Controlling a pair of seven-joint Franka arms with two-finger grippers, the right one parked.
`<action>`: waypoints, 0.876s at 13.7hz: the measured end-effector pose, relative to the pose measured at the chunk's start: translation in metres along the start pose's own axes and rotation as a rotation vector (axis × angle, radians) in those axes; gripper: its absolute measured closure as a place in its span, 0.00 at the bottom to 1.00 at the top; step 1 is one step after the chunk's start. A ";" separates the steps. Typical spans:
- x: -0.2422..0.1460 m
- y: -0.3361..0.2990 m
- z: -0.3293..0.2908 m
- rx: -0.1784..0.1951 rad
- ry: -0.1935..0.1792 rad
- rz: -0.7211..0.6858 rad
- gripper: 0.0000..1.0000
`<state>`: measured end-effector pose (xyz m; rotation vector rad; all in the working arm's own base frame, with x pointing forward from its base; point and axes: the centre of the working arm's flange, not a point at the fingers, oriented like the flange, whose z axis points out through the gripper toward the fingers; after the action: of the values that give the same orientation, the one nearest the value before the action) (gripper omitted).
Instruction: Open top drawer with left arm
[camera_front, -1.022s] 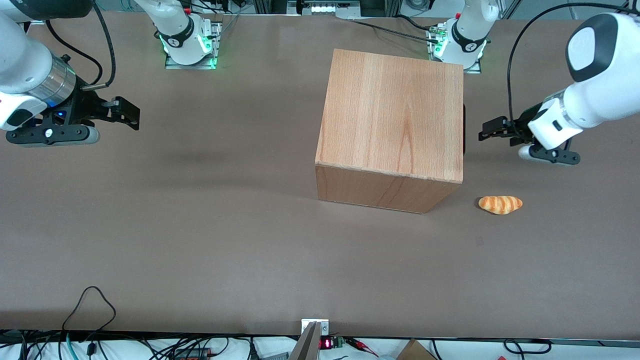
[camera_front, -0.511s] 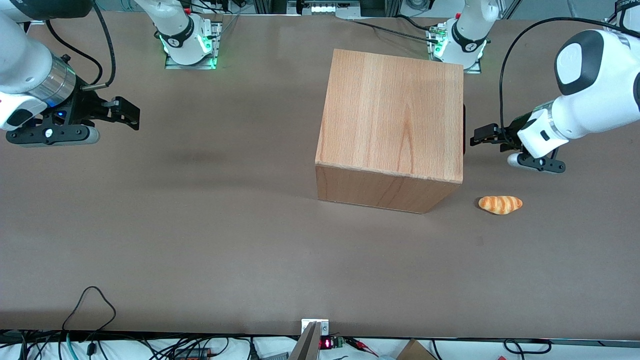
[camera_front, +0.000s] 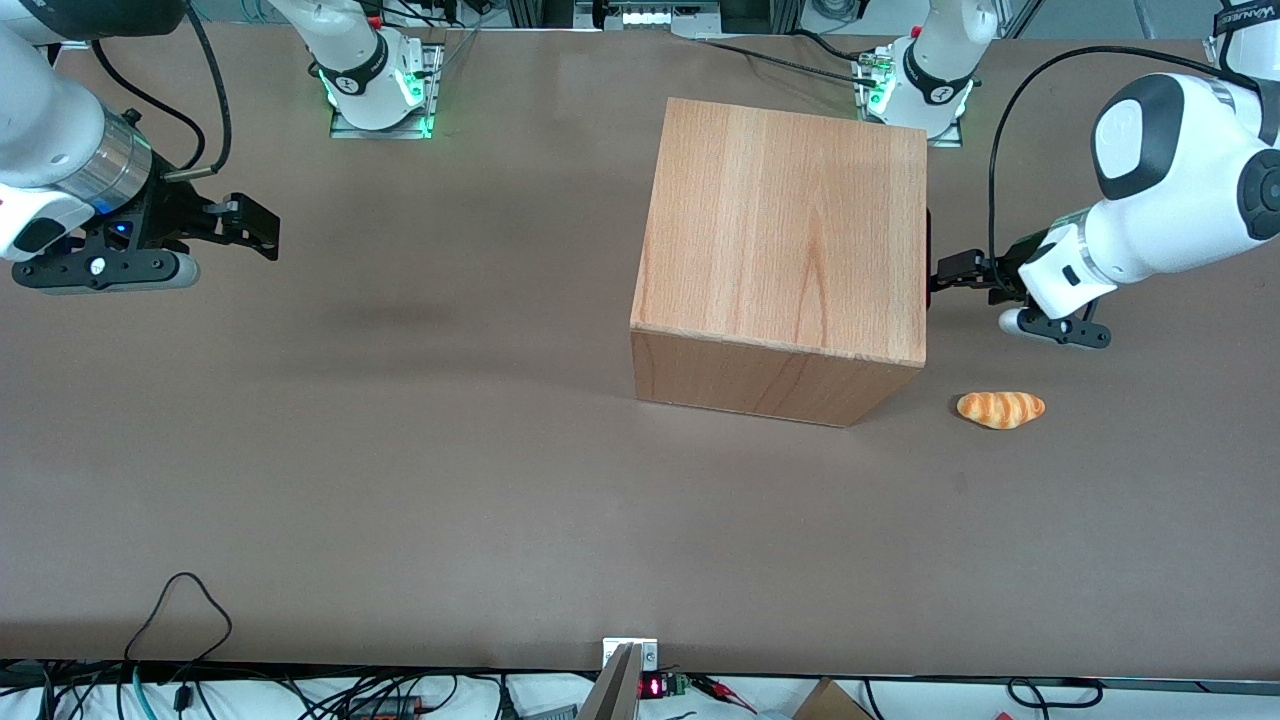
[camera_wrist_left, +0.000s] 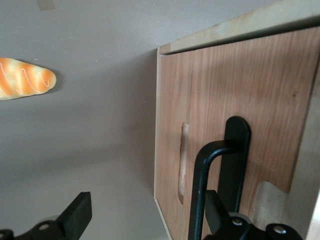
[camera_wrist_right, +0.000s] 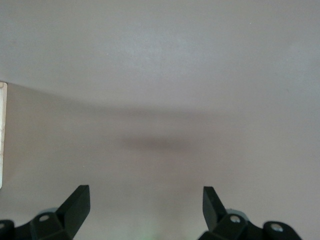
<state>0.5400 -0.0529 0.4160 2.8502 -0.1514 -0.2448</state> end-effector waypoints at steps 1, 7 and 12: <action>0.000 0.002 0.001 0.000 -0.003 0.004 0.00; -0.002 0.000 0.013 0.001 -0.007 0.025 0.00; -0.004 -0.004 0.024 -0.002 -0.013 0.034 0.00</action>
<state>0.5320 -0.0545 0.3925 2.8420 -0.2016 -0.2567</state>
